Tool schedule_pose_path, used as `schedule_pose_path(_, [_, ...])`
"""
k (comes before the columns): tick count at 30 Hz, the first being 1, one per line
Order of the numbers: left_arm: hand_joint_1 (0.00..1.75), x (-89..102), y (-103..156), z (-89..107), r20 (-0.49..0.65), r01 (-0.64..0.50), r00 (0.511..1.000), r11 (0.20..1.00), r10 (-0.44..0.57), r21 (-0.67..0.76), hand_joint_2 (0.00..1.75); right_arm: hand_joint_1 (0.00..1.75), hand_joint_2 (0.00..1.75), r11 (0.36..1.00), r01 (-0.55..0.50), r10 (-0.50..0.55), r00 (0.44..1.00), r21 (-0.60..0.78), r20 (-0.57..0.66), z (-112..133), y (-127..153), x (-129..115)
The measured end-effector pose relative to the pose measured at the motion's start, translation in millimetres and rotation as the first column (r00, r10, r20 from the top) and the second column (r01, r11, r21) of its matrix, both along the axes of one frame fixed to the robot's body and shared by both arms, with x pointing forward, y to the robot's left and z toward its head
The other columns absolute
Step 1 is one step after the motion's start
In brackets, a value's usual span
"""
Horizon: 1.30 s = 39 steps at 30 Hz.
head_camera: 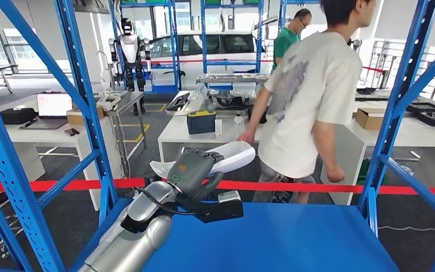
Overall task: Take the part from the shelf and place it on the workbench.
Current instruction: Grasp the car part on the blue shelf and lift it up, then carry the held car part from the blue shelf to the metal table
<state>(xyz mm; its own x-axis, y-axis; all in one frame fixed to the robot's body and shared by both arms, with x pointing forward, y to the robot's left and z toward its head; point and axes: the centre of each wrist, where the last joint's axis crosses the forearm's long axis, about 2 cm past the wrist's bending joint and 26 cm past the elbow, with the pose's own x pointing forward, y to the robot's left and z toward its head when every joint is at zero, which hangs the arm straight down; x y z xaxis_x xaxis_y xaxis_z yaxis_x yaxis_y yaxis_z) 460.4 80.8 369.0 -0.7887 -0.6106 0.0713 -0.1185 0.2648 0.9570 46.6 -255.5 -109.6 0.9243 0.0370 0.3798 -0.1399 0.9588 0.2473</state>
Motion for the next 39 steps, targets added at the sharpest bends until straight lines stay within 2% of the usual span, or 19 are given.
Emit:
schedule_pose_path(11, [1.75, 5.6, 8.4, 14.8, 0.034, -0.027, 0.999, 1.0, 0.027, -0.005, 1.75, 0.0, 0.0, 0.999, 0.034, -0.034, 0.999, -0.021, 0.027, -0.5, -15.5, 3.2])
schedule_pose_path(17, [1.75, 17.3, 44.3, 19.9, 0.044, -0.115, 0.992, 0.993, 0.115, -0.004, 1.75, 0.0, 0.0, 0.998, -0.017, 0.016, 1.0, -0.059, -0.011, -1.1, -29.1, 1.0])
schedule_pose_path(20, [1.75, 22.2, 63.9, 8.9, 0.027, -0.148, 0.989, 0.989, 0.147, 0.001, 1.75, 0.0, 0.0, 0.996, -0.046, 0.043, 0.999, -0.077, -0.034, -1.7, -35.8, -3.0])
schedule_pose_path(24, [1.75, 23.4, 77.2, -11.8, -0.005, -0.166, 0.986, 0.986, 0.166, -0.003, 1.75, 0.0, 0.0, 0.994, -0.056, 0.048, 0.996, -0.092, -0.079, -2.3, -41.6, -8.7])
schedule_pose_path(28, [1.75, 22.7, 80.0, -18.7, -0.002, -0.161, 0.987, 0.987, 0.161, -0.022, 1.75, 0.0, 0.0, 0.993, -0.059, 0.047, 0.992, -0.099, -0.117, -2.7, -44.0, -13.3])
schedule_pose_path(33, [1.75, 20.3, 83.4, -40.0, 0.013, -0.157, 0.987, 0.986, 0.158, -0.054, 1.75, 0.0, 0.0, 0.994, -0.068, 0.05, 0.981, -0.089, -0.185, -3.6, -43.6, -24.9])
schedule_pose_path(39, [1.75, 17.1, 80.9, -62.6, -0.003, -0.16, 0.987, 0.986, 0.16, -0.055, 1.75, 0.0, 0.0, 0.997, -0.054, 0.041, 0.982, -0.062, -0.184, -3.5, -44.9, -26.1])
